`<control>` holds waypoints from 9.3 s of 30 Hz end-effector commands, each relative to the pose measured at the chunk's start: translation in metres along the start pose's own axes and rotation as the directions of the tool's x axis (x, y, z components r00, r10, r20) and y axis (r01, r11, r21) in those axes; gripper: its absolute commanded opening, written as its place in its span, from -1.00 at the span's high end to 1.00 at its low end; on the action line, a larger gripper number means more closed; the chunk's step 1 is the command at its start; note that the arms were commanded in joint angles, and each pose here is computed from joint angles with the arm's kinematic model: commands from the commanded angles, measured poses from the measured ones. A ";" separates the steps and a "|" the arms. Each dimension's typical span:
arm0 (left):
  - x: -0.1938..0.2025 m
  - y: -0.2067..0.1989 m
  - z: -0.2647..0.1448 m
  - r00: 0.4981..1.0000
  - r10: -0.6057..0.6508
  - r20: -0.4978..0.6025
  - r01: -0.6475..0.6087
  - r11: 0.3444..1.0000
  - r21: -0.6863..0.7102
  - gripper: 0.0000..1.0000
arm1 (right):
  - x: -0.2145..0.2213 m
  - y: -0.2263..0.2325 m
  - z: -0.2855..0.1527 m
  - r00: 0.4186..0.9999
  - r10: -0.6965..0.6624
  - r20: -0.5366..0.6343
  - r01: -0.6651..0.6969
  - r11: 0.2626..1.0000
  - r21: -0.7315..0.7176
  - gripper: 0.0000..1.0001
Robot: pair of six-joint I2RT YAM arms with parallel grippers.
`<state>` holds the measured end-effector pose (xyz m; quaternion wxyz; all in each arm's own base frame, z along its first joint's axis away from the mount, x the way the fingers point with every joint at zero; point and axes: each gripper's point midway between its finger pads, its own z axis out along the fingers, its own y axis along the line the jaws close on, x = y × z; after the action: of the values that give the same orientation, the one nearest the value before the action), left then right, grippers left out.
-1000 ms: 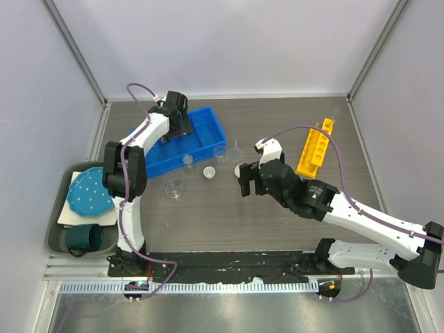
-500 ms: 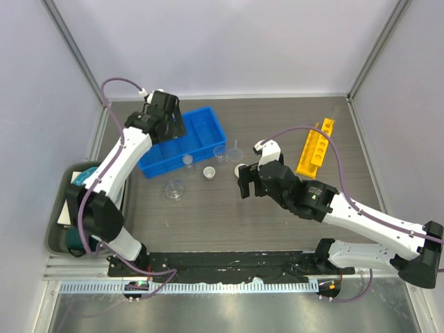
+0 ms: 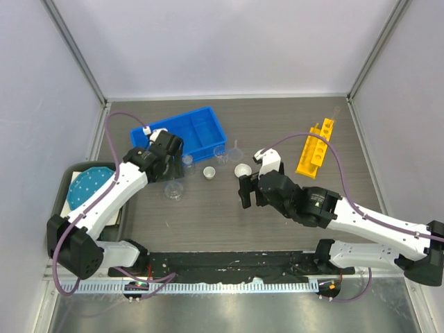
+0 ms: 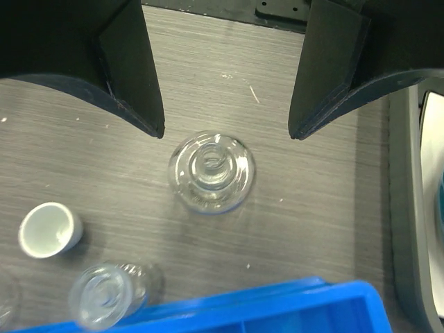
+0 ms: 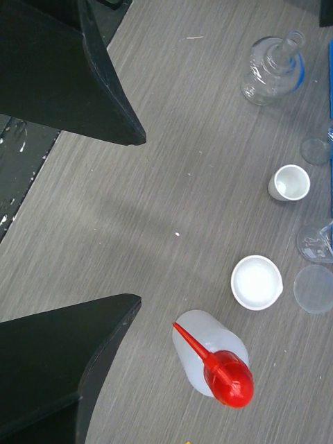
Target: Organize the chemistry lab equipment
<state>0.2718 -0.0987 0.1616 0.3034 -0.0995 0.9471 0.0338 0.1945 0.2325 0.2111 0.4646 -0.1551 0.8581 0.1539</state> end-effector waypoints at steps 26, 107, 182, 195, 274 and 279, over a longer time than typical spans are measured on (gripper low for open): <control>0.035 -0.015 0.050 0.998 0.003 -0.070 -0.004 1.000 -0.021 -0.15 | 0.006 0.016 -0.016 0.999 -0.012 0.038 0.011 1.000 0.018 -0.87; -0.174 0.071 0.118 0.958 -0.286 0.005 0.285 0.953 -0.105 1.00 | -0.006 0.000 -0.045 0.996 -0.004 0.085 0.004 1.000 -0.003 -0.88; -0.051 -0.099 0.078 0.995 0.038 -0.089 -0.032 0.998 0.062 -0.44 | 0.025 -0.003 -0.040 0.999 0.016 0.029 -0.015 0.999 -0.032 -0.89; -0.040 -0.094 0.092 0.993 0.063 -0.099 -0.060 0.997 0.041 -0.62 | 0.031 0.001 -0.033 1.000 0.005 0.016 -0.005 0.999 -0.031 -0.89; -0.123 0.043 0.066 0.983 -0.185 -0.016 0.183 0.980 -0.073 1.00 | 0.056 0.015 -0.020 0.999 -0.001 -0.037 -0.002 0.997 -0.075 -0.89; -0.115 0.052 0.095 0.977 -0.199 -0.071 0.191 0.976 -0.108 1.00 | 0.058 0.016 -0.018 0.999 -0.006 -0.043 0.003 0.997 -0.076 -0.89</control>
<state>0.3878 -0.0167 0.1541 0.2495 -0.2109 0.9431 0.0619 0.1432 0.2244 0.1645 0.4299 -0.1938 0.8675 0.1584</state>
